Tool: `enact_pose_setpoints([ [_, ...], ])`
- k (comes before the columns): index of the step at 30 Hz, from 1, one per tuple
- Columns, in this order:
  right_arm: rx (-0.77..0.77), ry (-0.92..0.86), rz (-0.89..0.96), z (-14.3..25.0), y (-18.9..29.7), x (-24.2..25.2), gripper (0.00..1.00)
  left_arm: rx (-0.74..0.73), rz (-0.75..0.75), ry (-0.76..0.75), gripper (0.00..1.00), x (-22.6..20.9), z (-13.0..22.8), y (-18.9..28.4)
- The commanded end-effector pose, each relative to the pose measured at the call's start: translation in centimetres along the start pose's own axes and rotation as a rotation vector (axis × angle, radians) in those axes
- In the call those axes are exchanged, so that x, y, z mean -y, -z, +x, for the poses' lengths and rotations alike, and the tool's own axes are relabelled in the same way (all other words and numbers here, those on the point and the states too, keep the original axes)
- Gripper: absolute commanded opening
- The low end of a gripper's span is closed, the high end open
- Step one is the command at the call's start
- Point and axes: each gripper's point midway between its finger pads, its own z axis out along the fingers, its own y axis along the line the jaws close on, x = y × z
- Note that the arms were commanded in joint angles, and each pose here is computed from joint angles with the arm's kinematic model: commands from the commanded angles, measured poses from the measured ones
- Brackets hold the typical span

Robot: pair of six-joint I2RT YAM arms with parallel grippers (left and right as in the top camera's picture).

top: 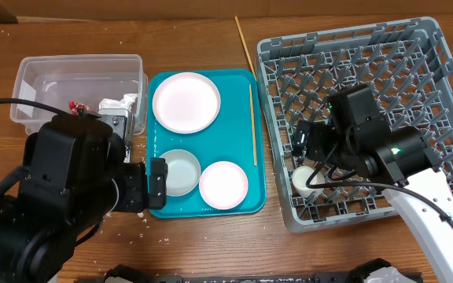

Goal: Sort waste into correct bins and load items into the dishwasher

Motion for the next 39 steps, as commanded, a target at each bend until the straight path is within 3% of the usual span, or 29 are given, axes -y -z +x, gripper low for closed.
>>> enact_pose_setpoints([
  [1,0.019,0.002,-0.013,-0.4,0.5,-0.4,1.00,0.043,-0.015,-0.047,1.00,-0.5,-0.1,0.8],
  [4,0.019,0.002,-0.013,-0.4,0.5,-0.4,1.00,0.255,-0.067,-0.060,1.00,-1.4,-3.7,1.3],
  [5,0.019,0.002,-0.013,-0.4,0.5,-0.4,1.00,0.369,-0.026,-0.153,1.00,-0.6,-5.4,1.2],
  [8,0.019,0.002,-0.013,-0.4,0.5,-0.4,1.00,0.510,0.077,-0.362,1.00,1.5,-6.2,0.0],
  [11,0.019,0.002,-0.013,-0.4,0.5,-0.4,1.00,0.632,0.137,-0.540,1.00,2.6,-5.3,-2.6],
  [17,0.019,0.002,-0.013,-0.4,0.5,-0.4,1.00,0.805,0.181,-0.576,1.00,1.4,0.2,-8.9],
  [30,0.019,0.002,-0.013,-0.4,0.5,-0.4,1.00,0.867,0.199,-0.591,1.00,-0.2,7.7,-16.9],
  [39,0.019,0.002,-0.013,-0.4,0.5,-0.4,1.00,0.923,0.227,-0.615,1.00,0.3,7.8,-18.3],
])
